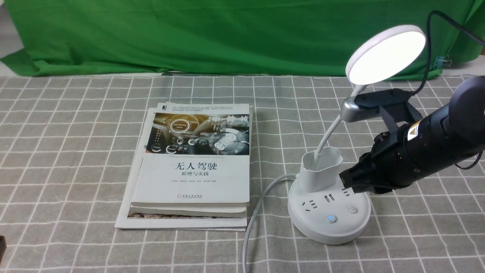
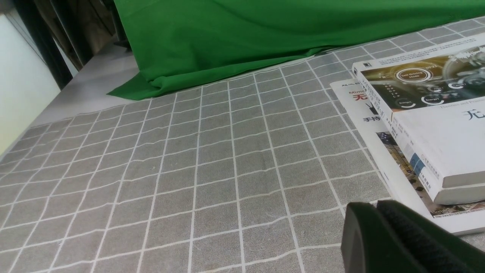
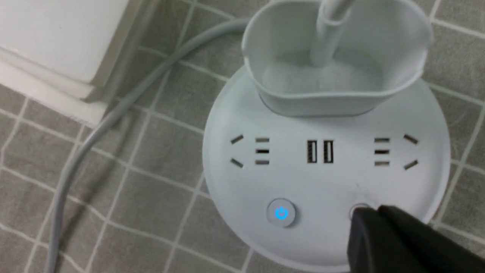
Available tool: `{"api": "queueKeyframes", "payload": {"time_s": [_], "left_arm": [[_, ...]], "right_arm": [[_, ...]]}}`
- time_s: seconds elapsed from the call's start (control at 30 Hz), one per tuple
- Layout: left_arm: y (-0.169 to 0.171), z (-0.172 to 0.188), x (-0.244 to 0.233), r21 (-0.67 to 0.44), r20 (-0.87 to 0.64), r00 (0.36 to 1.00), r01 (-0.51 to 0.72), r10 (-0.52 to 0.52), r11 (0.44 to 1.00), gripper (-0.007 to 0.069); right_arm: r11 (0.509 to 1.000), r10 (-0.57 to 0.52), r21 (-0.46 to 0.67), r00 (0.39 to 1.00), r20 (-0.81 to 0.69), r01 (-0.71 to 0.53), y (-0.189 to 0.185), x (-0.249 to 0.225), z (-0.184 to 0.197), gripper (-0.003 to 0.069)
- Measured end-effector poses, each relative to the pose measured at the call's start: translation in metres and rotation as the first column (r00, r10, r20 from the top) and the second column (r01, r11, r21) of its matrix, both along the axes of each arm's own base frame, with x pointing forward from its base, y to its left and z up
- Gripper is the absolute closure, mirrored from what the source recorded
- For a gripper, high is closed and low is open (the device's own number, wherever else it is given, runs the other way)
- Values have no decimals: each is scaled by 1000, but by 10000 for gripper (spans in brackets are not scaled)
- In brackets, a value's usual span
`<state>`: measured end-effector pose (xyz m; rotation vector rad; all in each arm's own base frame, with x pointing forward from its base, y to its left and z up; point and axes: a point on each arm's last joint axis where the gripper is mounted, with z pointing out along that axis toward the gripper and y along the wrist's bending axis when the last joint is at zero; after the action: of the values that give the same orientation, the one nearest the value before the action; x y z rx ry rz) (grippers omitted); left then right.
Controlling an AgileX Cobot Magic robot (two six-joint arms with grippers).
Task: Turn off the desk lamp on the grey coffee tablecloth by hand.
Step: 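Press the power button on the lamp base to turn the lamp off with the right gripper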
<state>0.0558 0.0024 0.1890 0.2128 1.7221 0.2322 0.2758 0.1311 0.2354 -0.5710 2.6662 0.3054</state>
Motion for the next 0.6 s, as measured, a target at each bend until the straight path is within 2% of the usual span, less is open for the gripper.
{"api": "queueKeyframes", "payload": {"time_s": [0.6], "left_arm": [[0, 0, 0, 0, 0, 1000, 0, 0, 1000, 606]], "right_arm": [[1000, -14, -6, 997, 76, 14, -6, -4, -31, 582]]}}
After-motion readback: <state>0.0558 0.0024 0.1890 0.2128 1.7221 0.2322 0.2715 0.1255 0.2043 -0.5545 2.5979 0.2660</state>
